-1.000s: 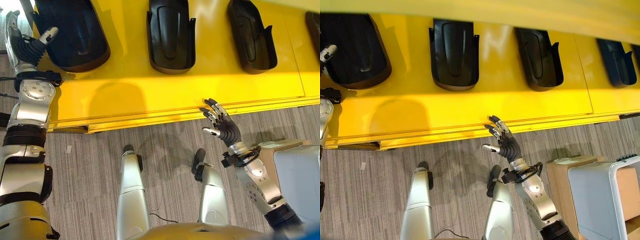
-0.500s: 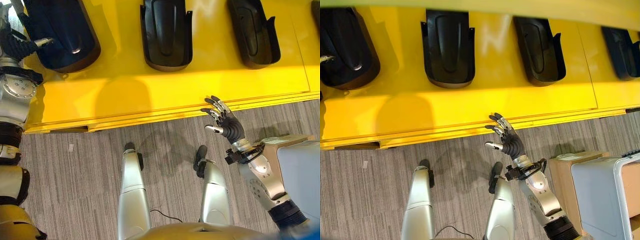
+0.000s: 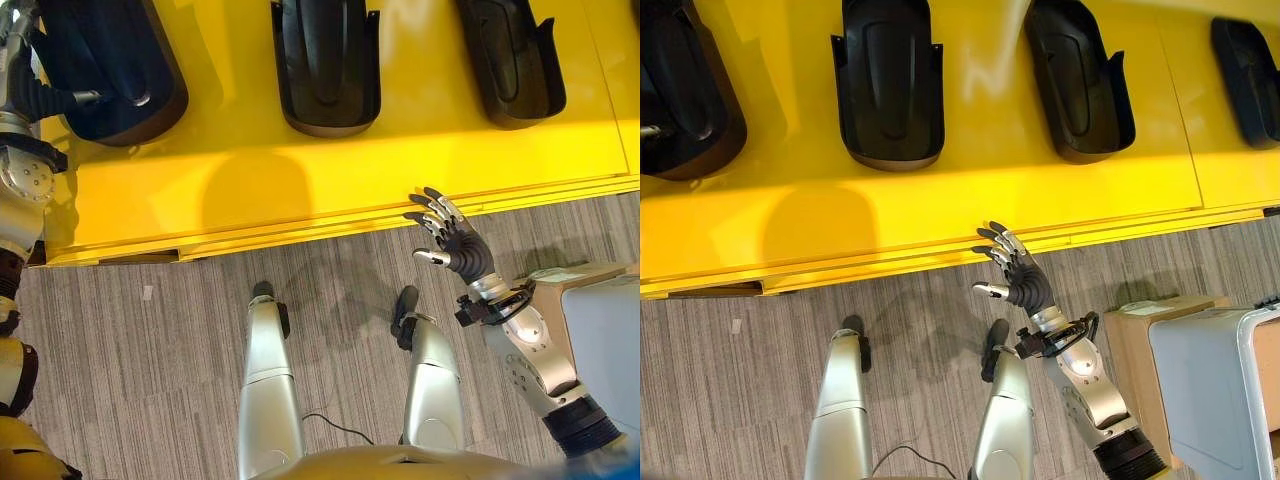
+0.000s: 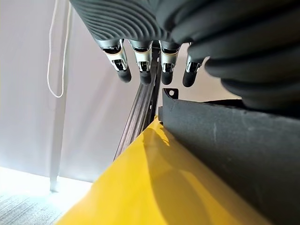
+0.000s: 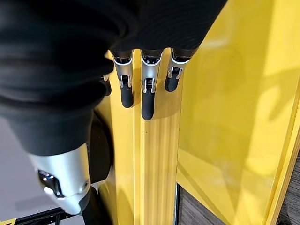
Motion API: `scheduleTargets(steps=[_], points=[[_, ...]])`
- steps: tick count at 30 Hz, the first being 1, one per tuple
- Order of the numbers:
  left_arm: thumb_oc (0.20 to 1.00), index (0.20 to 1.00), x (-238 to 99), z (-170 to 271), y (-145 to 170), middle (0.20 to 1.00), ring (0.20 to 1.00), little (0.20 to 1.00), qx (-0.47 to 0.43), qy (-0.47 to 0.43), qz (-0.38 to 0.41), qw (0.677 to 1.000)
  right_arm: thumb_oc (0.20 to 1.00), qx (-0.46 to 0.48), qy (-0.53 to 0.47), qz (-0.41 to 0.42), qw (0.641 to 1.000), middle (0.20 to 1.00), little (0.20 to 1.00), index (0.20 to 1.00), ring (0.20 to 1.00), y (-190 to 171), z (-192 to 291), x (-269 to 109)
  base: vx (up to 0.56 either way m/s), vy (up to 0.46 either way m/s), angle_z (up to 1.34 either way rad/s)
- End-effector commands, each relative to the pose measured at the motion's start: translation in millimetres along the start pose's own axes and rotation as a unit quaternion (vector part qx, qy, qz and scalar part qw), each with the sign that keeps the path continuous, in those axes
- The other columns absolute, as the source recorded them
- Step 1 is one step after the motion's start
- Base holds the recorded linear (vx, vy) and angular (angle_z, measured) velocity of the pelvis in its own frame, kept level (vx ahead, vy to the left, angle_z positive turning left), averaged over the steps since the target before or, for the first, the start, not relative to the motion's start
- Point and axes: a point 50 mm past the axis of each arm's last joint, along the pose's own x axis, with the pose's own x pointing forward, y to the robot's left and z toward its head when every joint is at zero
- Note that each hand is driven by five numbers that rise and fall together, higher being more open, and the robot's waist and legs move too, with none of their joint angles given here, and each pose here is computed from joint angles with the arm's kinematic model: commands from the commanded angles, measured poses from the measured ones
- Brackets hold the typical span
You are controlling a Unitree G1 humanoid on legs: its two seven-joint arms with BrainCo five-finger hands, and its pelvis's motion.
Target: Move parts from the plastic box to the shelf.
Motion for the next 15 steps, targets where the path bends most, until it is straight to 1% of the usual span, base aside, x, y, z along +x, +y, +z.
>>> scheduleTargets(steps=[1,4,5,7,8,9,11,15], points=[[1.000,1.000,3,-18,33,1.000,1.000,1.000,0.117,-0.021,0.029,0.993,1.000,-0.034,0.000,-0.013,0.999,1.000,1.000,1.000,1.000,-16,8,-9,0.00,0.000,0.00],[1.000,1.000,5,-15,39,1.000,1.000,1.000,0.154,-0.043,0.032,0.987,1.000,-0.040,-0.002,-0.011,0.999,1.000,1.000,1.000,1.000,-17,10,-9,0.00,0.000,0.00],[1.000,1.000,5,-15,39,1.000,1.000,1.000,0.154,-0.043,0.032,0.987,1.000,-0.040,-0.002,-0.011,0.999,1.000,1.000,1.000,1.000,-17,10,-9,0.00,0.000,0.00],[1.000,1.000,6,-9,45,1.000,1.000,1.000,0.186,-0.069,0.038,0.979,1.000,-0.046,-0.003,-0.012,0.999,1.000,1.000,1.000,1.000,-18,11,-9,0.00,0.000,0.00],[1.000,1.000,6,-9,45,1.000,1.000,1.000,0.186,-0.069,0.038,0.979,1.000,-0.046,-0.004,-0.012,0.999,1.000,1.000,1.000,1.000,-18,11,-9,0.00,0.000,0.00],[1.000,1.000,7,-4,50,1.000,1.000,1.000,0.222,-0.096,0.046,0.969,1.000,-0.049,-0.006,-0.012,0.999,1.000,1.000,1.000,1.000,-19,12,-9,0.00,0.000,0.00],[1.000,1.000,7,-1,52,1.000,1.000,1.000,0.251,-0.113,0.049,0.960,1.000,-0.052,-0.008,-0.013,0.999,1.000,1.000,1.000,1.000,-20,13,-10,0.00,0.003,-0.02],[1.000,1.000,6,0,53,1.000,1.000,1.000,0.281,-0.126,0.046,0.950,1.000,-0.057,-0.009,-0.017,0.998,1.000,1.000,1.000,1.000,-22,14,-11,0.00,0.000,0.00]])
